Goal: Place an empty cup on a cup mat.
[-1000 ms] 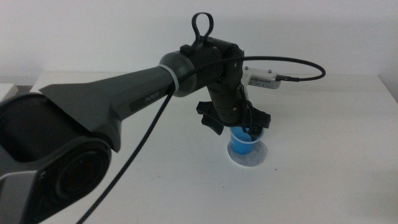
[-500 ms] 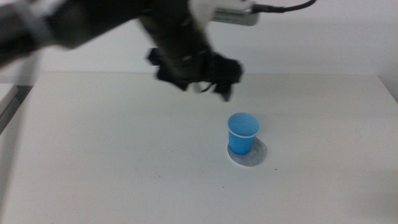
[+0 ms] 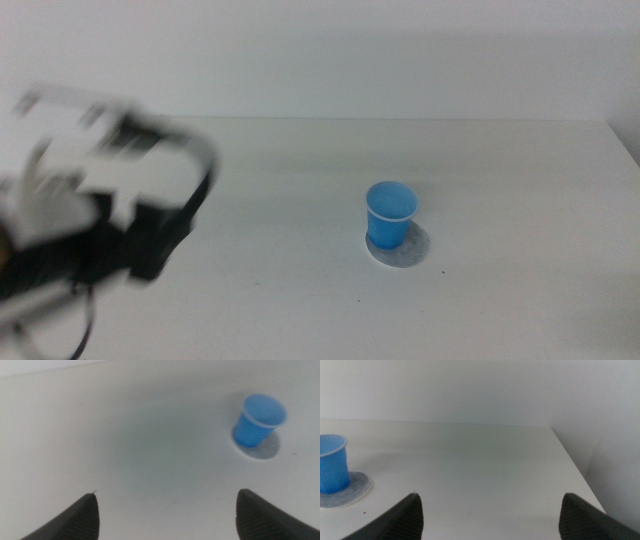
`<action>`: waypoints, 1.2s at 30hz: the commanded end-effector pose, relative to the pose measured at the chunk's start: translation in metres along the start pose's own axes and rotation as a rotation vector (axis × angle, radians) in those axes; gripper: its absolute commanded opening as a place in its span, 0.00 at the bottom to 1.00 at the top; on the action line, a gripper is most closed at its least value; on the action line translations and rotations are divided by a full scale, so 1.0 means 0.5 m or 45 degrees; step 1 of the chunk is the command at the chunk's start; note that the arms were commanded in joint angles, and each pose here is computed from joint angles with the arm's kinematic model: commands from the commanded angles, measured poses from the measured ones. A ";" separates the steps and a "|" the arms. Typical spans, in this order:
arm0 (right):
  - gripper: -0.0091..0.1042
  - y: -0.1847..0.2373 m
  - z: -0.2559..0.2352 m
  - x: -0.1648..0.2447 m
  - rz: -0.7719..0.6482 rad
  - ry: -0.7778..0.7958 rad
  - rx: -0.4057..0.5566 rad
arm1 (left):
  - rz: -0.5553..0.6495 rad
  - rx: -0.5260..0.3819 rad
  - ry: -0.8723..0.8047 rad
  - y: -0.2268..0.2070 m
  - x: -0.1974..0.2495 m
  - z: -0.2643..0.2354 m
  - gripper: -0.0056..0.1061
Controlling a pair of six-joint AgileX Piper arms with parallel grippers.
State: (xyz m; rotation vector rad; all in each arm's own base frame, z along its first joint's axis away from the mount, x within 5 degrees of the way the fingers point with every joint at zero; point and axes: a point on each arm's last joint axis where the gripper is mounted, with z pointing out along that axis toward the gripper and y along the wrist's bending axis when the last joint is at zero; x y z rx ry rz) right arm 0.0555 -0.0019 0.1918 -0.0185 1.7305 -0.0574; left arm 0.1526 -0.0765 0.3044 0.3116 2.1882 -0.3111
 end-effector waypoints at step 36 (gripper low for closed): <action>0.90 0.000 0.000 0.001 -0.018 -0.010 0.001 | -0.232 -0.416 -0.851 0.105 0.290 -0.078 0.89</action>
